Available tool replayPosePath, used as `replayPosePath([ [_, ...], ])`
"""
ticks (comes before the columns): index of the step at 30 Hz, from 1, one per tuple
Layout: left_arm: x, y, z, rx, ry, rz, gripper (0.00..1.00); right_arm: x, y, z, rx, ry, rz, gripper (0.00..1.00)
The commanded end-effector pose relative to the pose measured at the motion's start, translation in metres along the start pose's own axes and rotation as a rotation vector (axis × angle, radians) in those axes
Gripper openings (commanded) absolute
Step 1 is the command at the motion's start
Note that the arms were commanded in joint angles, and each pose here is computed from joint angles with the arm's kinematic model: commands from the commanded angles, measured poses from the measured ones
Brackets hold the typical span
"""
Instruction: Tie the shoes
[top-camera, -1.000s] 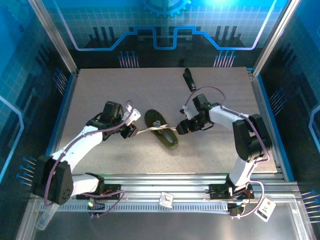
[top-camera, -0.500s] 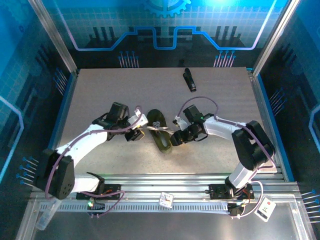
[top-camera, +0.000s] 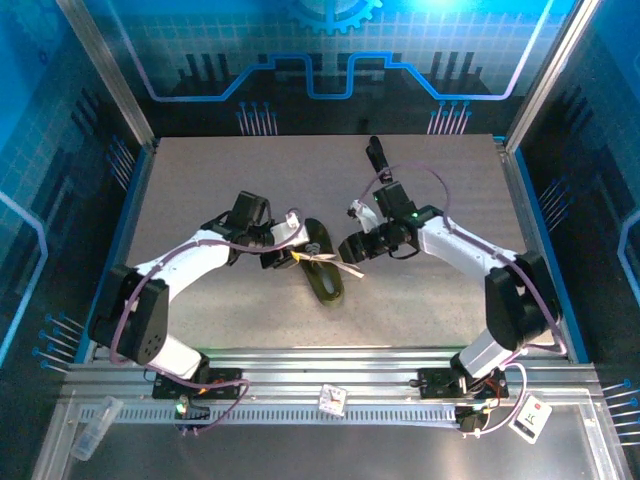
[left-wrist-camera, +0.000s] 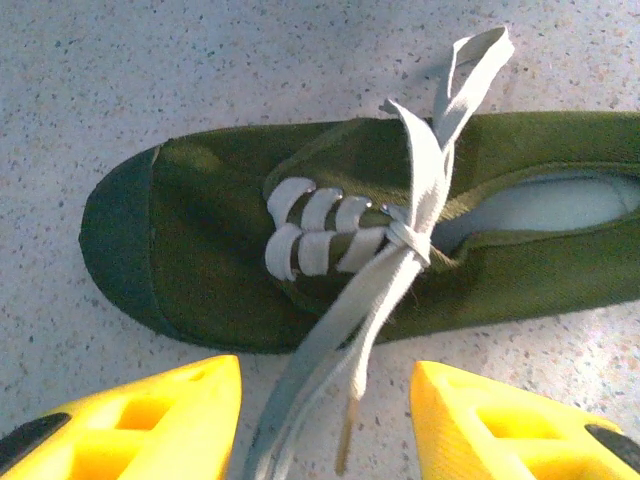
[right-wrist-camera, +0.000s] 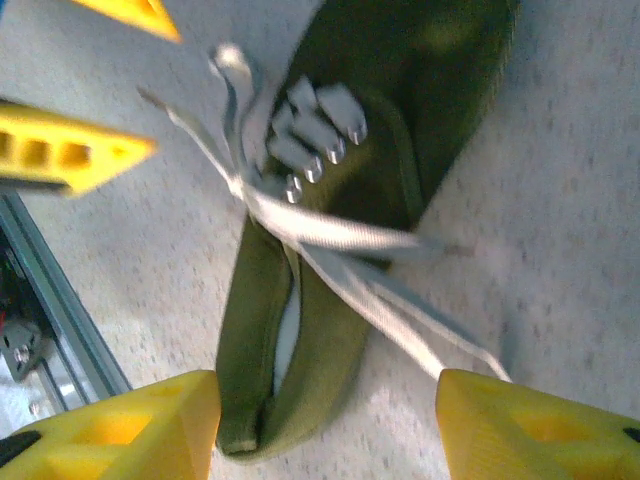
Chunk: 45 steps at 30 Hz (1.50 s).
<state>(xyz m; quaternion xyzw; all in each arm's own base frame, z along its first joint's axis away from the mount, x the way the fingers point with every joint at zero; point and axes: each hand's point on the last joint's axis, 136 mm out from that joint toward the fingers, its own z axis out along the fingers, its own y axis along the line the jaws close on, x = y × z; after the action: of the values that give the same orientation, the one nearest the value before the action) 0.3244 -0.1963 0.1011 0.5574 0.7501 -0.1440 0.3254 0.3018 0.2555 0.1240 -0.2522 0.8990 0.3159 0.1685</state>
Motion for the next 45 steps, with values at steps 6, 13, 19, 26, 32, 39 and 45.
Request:
replayPosePath([
  [6, -0.008, -0.004, 0.015, 0.074, -0.03, 0.054, 0.33, -0.045, 0.016, 0.036, -0.092, 0.009, -0.114, 0.59],
  [13, -0.013, -0.002, 0.011, 0.058, -0.057, 0.051, 0.0, -0.051, 0.026, 0.063, -0.143, 0.054, -0.138, 0.59],
  [19, -0.022, -0.004, 0.001, 0.031, -0.113, 0.025, 0.0, -0.051, 0.032, 0.078, -0.205, 0.049, -0.144, 0.56],
  [26, -0.016, -0.012, -0.003, 0.031, -0.108, 0.002, 0.0, -0.049, 0.032, 0.087, -0.222, 0.065, -0.148, 0.46],
  [32, -0.012, -0.015, -0.007, 0.026, -0.1, -0.007, 0.0, -0.046, 0.027, 0.089, -0.2, 0.076, -0.142, 0.43],
  [39, -0.009, -0.015, -0.01, 0.022, -0.095, -0.015, 0.0, -0.042, 0.028, 0.089, -0.203, 0.082, -0.153, 0.43],
  [45, -0.008, -0.014, -0.008, 0.031, -0.098, -0.036, 0.0, -0.041, 0.037, 0.079, -0.196, 0.031, -0.249, 0.45],
])
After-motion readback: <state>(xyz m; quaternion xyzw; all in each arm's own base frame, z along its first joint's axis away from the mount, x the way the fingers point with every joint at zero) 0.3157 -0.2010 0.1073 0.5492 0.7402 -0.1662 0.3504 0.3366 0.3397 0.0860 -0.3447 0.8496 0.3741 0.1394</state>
